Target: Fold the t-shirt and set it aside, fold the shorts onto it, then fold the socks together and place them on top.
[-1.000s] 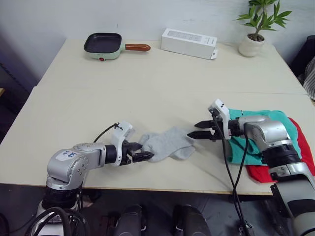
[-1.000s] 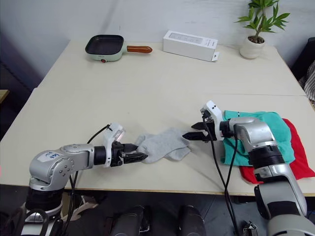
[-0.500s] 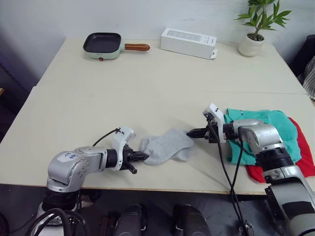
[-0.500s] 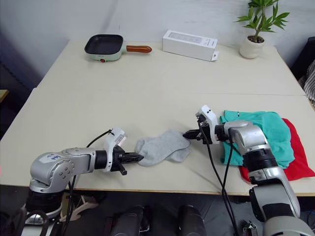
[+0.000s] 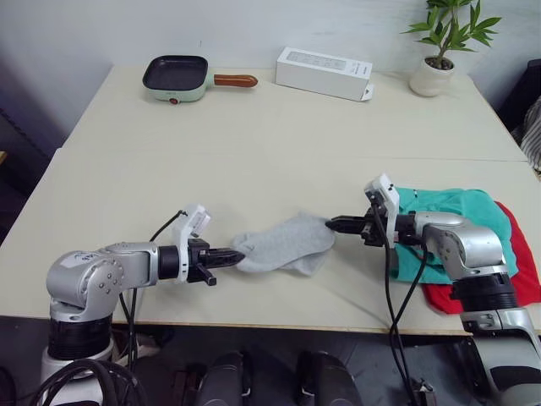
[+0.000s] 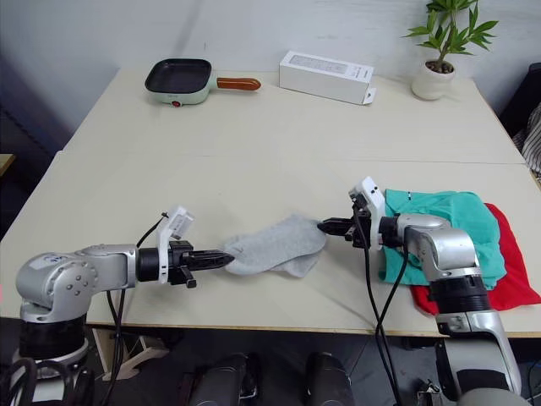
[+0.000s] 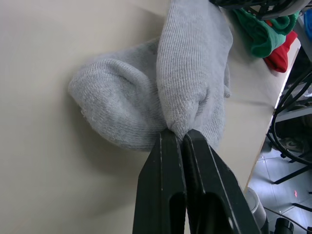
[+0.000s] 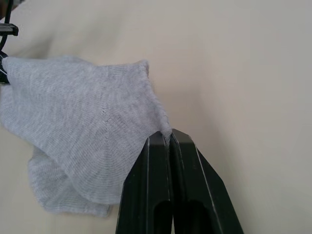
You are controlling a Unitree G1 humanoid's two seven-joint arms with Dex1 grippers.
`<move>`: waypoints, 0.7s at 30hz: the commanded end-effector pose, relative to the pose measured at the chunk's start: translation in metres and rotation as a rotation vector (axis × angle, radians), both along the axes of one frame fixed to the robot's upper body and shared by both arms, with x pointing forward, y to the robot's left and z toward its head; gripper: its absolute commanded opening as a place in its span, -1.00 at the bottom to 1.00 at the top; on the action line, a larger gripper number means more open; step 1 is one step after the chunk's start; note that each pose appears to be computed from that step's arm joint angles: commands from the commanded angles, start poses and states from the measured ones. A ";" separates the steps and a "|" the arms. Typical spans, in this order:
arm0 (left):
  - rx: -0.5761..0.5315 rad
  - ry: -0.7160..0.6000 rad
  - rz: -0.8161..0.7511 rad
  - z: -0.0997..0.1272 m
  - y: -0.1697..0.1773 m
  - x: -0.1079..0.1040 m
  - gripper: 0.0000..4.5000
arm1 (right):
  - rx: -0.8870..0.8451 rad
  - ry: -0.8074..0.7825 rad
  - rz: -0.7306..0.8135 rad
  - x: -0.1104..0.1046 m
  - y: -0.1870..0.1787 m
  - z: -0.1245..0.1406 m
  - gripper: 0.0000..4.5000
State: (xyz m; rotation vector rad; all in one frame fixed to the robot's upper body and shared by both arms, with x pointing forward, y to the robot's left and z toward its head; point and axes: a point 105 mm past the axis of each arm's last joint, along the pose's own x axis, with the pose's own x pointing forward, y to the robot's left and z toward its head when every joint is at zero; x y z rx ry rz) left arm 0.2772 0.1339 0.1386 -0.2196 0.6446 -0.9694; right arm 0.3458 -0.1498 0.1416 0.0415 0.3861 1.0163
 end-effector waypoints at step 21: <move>0.052 0.061 -0.026 -0.012 -0.003 -0.036 0.01 | 0.059 -0.032 -0.066 -0.017 0.010 -0.010 -1.00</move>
